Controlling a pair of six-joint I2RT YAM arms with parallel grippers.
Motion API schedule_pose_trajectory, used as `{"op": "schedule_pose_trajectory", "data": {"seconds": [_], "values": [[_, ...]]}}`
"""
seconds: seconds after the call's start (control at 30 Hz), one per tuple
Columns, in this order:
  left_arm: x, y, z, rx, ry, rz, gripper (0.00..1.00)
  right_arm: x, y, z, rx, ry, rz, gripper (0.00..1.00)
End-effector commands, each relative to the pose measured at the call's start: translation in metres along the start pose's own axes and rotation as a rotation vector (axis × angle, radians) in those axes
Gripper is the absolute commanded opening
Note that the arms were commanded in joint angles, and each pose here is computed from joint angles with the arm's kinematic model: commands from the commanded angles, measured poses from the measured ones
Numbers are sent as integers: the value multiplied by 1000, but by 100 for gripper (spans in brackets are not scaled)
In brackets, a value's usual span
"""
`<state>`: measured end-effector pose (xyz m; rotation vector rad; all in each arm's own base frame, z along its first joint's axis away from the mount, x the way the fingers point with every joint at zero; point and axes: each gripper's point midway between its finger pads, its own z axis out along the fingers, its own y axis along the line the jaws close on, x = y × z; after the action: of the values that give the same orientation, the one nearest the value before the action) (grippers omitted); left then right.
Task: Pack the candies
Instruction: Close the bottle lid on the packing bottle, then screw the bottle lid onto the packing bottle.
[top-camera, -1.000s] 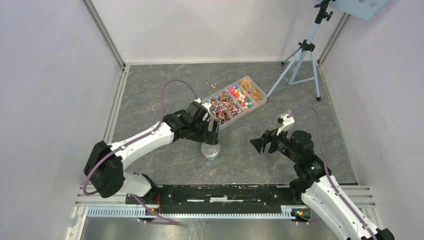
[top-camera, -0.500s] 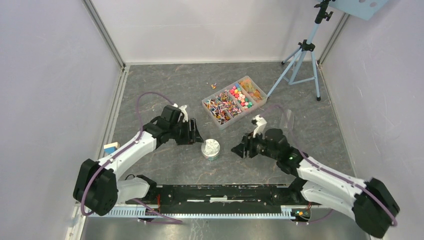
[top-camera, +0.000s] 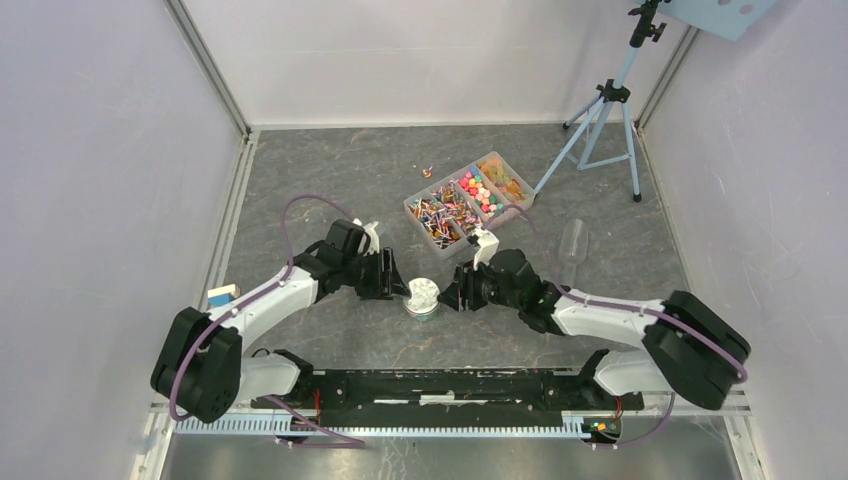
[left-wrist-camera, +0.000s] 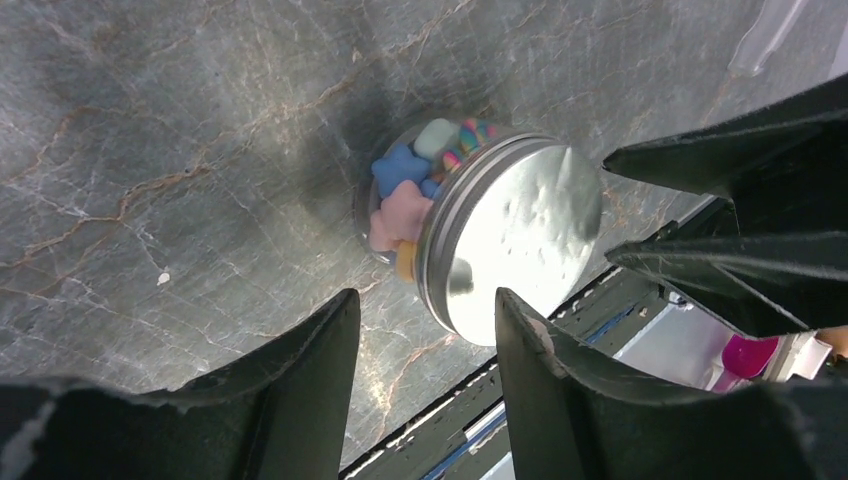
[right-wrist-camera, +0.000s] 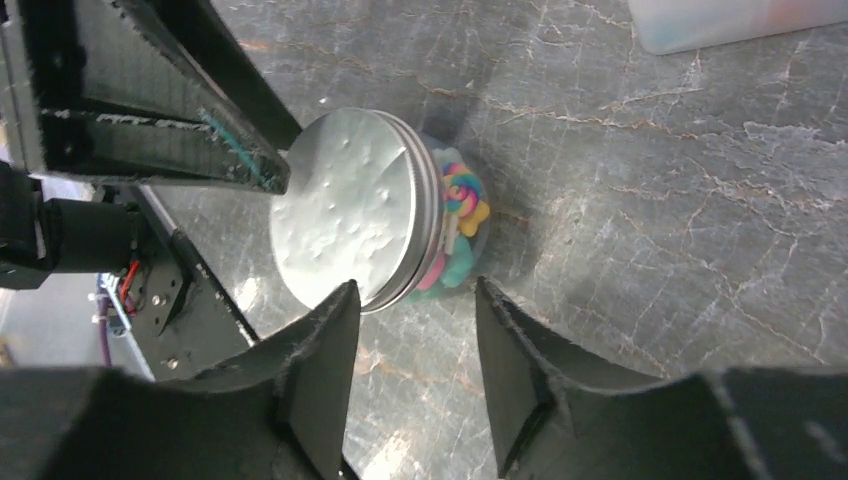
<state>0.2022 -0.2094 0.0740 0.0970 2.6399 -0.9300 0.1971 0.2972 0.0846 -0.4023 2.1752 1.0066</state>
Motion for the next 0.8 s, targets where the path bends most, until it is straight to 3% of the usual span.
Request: {"op": "schedule_pose_trajectory", "data": {"seconds": [0.0,0.1,0.33,0.5,0.57,0.77], "values": [[7,0,8,30,16,-61,56,-18,13,18,-51,-49,12,49],[18,10,16,12,32,-102,45,1,2,20,-31,-18,33,40],[37,49,30,-125,47,-153,30,47,-28,5,30,6,97,26],[41,35,38,-17,48,-197,29,54,-31,-1,49,2,93,25],[28,16,36,65,26,-196,33,40,-22,-3,15,-30,31,32],[-18,-18,16,114,-57,-119,55,-36,0,-15,55,-97,-367,75]]}}
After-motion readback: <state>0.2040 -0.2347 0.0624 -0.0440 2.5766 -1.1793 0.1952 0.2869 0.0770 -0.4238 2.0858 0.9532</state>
